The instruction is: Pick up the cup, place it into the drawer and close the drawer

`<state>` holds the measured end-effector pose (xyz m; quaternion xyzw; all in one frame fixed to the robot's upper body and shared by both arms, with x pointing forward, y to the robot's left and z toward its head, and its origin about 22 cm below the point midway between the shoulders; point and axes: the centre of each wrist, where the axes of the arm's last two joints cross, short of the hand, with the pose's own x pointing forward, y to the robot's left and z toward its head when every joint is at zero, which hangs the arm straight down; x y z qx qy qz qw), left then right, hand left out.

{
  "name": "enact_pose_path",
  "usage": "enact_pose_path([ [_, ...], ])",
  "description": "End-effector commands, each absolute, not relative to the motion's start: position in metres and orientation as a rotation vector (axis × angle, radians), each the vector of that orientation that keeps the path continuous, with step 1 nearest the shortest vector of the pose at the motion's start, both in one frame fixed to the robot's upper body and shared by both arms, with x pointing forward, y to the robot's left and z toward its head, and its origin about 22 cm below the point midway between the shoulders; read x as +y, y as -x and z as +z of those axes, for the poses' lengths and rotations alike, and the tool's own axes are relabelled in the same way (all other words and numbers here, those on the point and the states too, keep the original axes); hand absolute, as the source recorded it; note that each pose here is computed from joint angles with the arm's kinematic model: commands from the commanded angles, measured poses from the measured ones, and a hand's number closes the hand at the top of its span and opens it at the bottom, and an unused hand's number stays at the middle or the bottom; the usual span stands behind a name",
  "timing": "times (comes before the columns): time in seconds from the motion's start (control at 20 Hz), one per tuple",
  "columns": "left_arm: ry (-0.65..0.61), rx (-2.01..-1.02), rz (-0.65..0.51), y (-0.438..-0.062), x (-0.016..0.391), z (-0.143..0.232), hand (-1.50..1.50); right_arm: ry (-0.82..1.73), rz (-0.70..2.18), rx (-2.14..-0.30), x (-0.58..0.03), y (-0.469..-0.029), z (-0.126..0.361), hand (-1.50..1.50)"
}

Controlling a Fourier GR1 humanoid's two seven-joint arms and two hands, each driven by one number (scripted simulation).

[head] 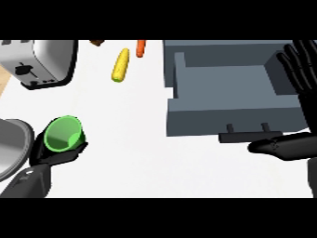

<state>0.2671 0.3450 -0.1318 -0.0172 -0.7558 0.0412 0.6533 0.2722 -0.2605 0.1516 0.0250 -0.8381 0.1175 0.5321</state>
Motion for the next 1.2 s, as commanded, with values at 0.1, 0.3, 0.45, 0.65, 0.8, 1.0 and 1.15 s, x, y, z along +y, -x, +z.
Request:
enact_pose_path([
  [0.1,-0.194,-1.930,0.040,-0.268,0.343,-0.131,1.50,-0.072,0.303,-2.006,-0.263,-0.267,0.154,-1.50],
  [0.3,-0.266,-1.980,0.119,-0.274,0.313,-0.137,1.50,-0.061,0.284,-1.992,-0.271,-0.278,0.153,-1.50],
  [0.45,-0.314,-1.968,0.187,-0.283,0.290,-0.139,1.50,-0.062,0.267,-1.997,-0.269,-0.281,0.154,-1.50],
  [0.65,-0.023,-2.068,0.256,-0.299,0.270,-0.129,1.50,-0.052,0.271,-1.985,-0.264,-0.273,0.152,-1.50],
  [0.8,0.082,-2.138,0.176,-0.330,0.272,-0.099,1.50,-0.043,0.277,-1.994,-0.280,-0.274,0.151,-1.50],
  [1.0,0.154,-2.134,0.082,-0.366,0.236,-0.064,1.50,-0.014,0.289,-1.983,-0.288,-0.276,0.139,-1.50],
  [1.15,0.199,-2.188,0.038,-0.384,0.213,-0.034,1.50,-0.015,0.277,-1.989,-0.275,-0.273,0.155,-1.50],
])
